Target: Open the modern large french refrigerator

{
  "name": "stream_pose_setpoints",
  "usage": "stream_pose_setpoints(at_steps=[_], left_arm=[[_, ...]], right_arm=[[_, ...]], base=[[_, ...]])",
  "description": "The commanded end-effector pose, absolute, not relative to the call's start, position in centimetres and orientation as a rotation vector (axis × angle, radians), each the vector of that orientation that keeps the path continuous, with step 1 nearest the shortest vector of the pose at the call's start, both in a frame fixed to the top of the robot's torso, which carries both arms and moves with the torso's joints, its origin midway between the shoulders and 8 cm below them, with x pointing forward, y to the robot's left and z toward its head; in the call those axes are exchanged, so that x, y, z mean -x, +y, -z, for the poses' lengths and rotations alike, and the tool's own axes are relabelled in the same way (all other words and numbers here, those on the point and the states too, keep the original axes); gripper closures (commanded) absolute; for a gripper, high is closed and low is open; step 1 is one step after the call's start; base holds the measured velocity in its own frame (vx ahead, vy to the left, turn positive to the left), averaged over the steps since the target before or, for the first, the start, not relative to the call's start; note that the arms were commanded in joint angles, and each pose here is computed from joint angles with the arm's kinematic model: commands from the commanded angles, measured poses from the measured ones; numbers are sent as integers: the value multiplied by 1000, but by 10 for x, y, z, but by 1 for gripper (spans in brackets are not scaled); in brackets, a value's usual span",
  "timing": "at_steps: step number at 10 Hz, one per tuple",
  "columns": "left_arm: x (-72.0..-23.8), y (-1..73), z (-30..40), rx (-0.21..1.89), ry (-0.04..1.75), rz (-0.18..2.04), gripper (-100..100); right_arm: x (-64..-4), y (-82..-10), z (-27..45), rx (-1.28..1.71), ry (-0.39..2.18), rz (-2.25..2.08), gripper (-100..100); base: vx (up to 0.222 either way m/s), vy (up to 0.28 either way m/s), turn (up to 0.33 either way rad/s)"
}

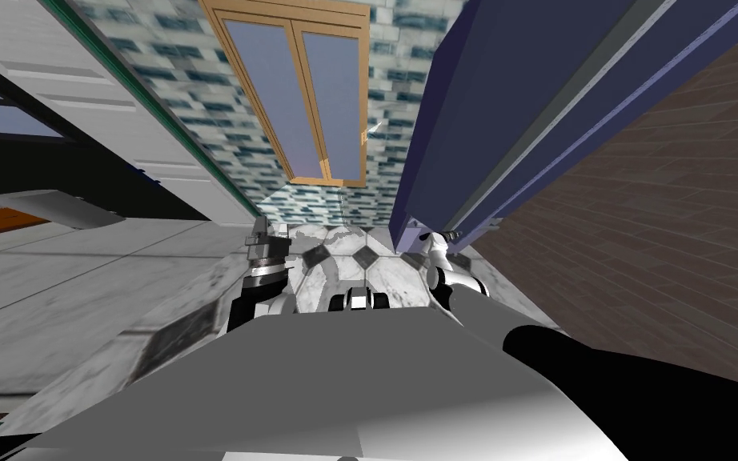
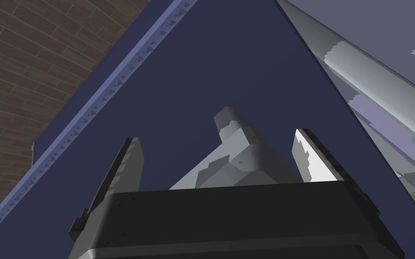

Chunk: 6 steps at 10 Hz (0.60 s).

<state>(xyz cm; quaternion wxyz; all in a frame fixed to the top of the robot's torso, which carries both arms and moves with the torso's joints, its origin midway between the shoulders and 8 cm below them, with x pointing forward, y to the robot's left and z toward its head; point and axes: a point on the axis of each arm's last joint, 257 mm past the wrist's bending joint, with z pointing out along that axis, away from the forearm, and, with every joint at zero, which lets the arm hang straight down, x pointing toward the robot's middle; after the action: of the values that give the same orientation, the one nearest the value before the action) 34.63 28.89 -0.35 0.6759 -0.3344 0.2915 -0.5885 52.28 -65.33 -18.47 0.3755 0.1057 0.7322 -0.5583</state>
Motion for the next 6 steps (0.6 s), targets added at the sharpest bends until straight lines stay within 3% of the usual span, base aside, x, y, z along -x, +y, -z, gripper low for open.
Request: stream_pose_setpoints(at_steps=[1,6], left_arm=[[-346,289,3,752,655,1323,0],[-346,289,3,752,656,1323,0]], right_arm=[[-522,-652,188,-264,1881,1429,0],[-521,-647,202,-253,1907,1416,0]], base=[[7,-2,16],[4,1,10]])
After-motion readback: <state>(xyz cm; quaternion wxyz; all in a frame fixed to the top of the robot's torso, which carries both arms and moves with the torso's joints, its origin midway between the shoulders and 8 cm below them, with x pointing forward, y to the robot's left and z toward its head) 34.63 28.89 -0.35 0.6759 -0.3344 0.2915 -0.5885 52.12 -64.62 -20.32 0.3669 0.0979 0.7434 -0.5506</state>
